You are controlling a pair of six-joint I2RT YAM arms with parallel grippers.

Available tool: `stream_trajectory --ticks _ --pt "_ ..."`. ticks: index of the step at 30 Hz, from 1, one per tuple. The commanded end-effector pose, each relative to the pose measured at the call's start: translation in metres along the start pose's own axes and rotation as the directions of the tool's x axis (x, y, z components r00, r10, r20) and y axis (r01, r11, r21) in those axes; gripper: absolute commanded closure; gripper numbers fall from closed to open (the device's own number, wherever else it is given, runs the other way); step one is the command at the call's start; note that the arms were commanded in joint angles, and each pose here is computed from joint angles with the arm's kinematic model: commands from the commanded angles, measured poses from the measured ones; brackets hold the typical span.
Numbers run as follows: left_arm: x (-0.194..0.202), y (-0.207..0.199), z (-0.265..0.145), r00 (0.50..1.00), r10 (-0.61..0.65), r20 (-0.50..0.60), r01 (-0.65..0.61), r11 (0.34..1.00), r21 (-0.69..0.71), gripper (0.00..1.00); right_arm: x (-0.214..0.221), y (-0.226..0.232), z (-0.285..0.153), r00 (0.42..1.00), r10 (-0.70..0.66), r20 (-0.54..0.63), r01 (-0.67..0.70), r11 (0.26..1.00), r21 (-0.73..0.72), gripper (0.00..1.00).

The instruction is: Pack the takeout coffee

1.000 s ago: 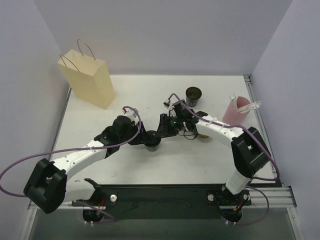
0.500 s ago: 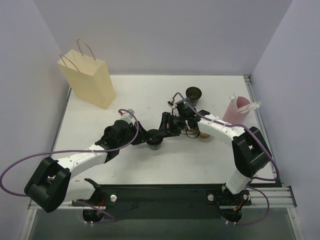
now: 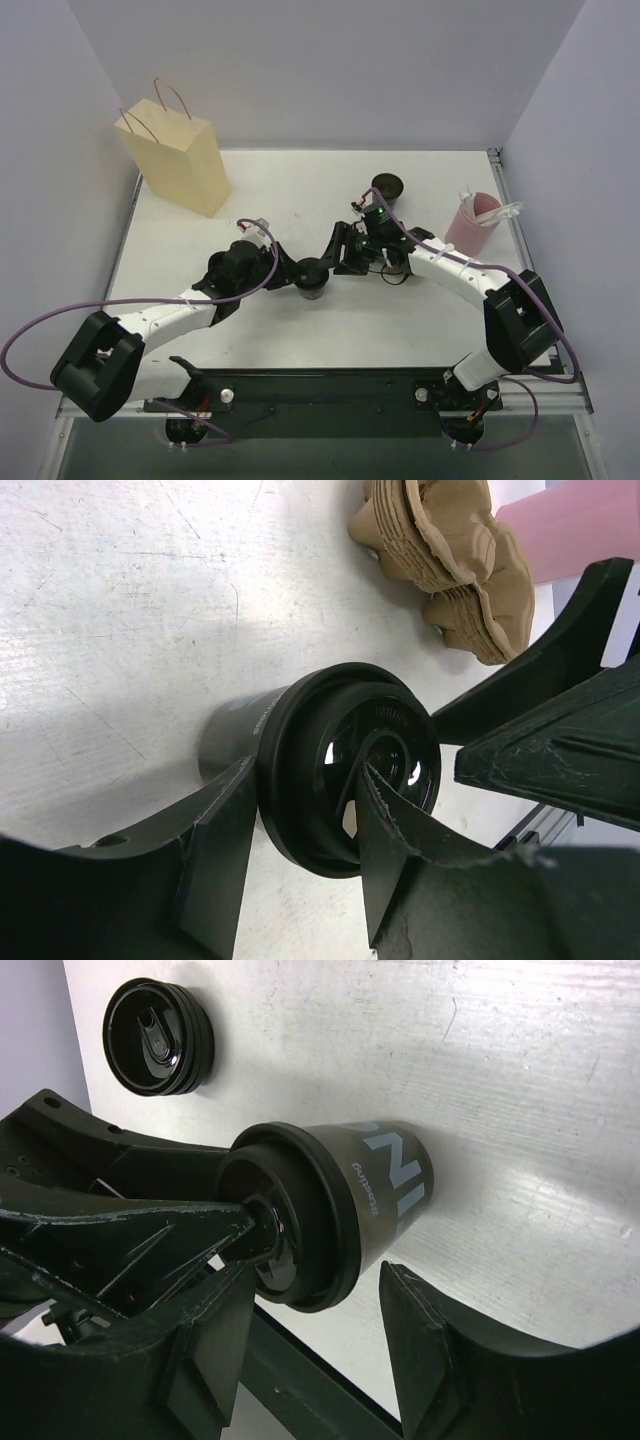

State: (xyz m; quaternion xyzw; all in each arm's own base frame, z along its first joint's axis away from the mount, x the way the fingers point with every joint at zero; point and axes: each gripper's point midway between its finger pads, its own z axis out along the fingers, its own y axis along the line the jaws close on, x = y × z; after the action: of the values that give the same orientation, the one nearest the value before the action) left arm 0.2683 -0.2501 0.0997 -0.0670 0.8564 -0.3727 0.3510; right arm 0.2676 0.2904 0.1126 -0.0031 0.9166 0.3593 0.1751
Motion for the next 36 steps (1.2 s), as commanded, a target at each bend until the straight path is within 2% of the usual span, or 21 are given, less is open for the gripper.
stream_trajectory --ticks 1,9,17,21,29,33,36 --pt "0.068 0.075 -0.016 0.976 -0.014 -0.219 -0.044 0.965 -0.257 0.50 -0.007 0.007 -0.011 0.992 0.093 0.083 -0.090 0.995 -0.033 0.49" --pt "0.068 0.075 -0.016 0.976 -0.014 -0.216 -0.045 0.964 -0.262 0.49 0.001 0.004 -0.011 0.981 0.146 0.125 -0.141 0.989 -0.046 0.52" --pt "0.070 0.074 -0.016 0.976 -0.016 -0.219 -0.043 0.964 -0.264 0.49 0.005 0.020 -0.003 0.974 0.164 0.156 -0.152 0.985 -0.088 0.51" --pt "0.069 0.074 -0.016 0.976 -0.016 -0.216 -0.044 0.963 -0.266 0.49 0.009 0.014 0.002 0.971 0.168 0.167 -0.162 0.985 -0.052 0.52" --pt "0.072 0.078 -0.018 0.975 -0.018 -0.221 -0.045 0.960 -0.276 0.50 0.020 -0.007 0.013 0.966 0.187 0.178 -0.191 0.982 0.005 0.65" --pt "0.076 0.083 -0.019 0.973 -0.026 -0.229 -0.043 0.955 -0.292 0.50 0.024 -0.016 0.018 0.965 0.185 0.185 -0.192 0.981 0.022 0.82" --pt "0.078 0.085 -0.019 0.972 -0.029 -0.232 -0.042 0.954 -0.297 0.50 0.029 -0.026 0.020 0.966 0.180 0.186 -0.191 0.981 0.043 0.89"
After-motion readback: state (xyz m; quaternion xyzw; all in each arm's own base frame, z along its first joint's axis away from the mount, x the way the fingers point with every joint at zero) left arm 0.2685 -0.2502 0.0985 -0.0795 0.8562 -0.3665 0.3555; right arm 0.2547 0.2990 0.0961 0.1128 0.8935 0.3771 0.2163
